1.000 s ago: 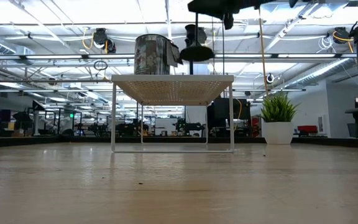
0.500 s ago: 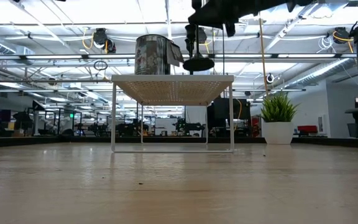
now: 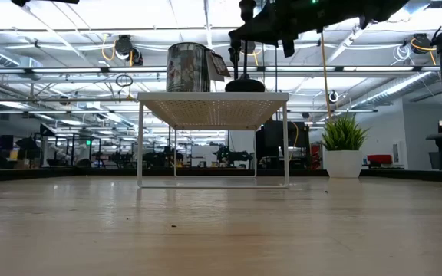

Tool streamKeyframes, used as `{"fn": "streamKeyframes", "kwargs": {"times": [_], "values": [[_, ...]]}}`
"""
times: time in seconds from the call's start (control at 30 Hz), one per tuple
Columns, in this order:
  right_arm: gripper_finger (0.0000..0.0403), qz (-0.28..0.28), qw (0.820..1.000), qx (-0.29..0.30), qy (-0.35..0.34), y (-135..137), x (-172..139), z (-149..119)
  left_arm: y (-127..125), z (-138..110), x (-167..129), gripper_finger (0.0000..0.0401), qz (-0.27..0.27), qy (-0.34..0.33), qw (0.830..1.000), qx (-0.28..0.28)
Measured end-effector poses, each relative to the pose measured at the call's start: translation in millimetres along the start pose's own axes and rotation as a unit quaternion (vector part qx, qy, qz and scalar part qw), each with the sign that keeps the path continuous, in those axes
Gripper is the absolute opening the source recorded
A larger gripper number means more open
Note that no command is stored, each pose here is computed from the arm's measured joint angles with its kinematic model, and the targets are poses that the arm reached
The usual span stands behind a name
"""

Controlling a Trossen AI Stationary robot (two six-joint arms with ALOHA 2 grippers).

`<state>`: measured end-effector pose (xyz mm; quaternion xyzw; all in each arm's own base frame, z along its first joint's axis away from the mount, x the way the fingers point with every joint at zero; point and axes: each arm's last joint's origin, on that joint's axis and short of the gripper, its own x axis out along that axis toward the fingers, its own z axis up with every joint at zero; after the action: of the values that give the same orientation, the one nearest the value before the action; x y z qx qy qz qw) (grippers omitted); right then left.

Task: Pick & Place candle stick holders
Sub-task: Put the black candle holder on the shelf aligned with the other black candle holders

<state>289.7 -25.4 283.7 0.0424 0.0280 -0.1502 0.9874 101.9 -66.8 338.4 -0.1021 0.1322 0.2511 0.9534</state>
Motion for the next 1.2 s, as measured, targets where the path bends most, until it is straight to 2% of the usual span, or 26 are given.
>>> {"fn": "streamKeyframes", "kwargs": {"times": [0.27, 0.37, 0.47, 0.97, 1.2], "values": [[0.0007, 0.013, 1.000, -0.003, 0.018, 1.4, 5.7, -9.0, 1.3, 0.6, -0.5, 0.0285, 0.000, -0.001, 1.000, 0.006], [0.0007, 0.027, 1.000, 0.001, 0.000, 3.1, 8.7, -7.2, 1.3, 0.6, -0.5, 0.0285, 0.000, -0.001, 1.000, 0.006], [0.0007, 0.027, 1.000, -0.004, 0.016, 3.2, 11.3, -14.0, 1.4, 0.6, -0.5, 0.0285, 0.000, -0.001, 1.000, 0.006], [0.0007, 0.026, 0.999, -0.016, 0.019, 3.3, 11.7, -14.3, 1.3, 0.1, -0.6, 0.0285, -0.003, 0.003, 1.000, 0.004], [0.0016, 0.025, 0.999, -0.018, 0.027, 3.1, 11.5, -15.9, 3.4, -25.6, 6.4, 0.0285, 0.005, -0.005, 1.000, -0.018]]}}
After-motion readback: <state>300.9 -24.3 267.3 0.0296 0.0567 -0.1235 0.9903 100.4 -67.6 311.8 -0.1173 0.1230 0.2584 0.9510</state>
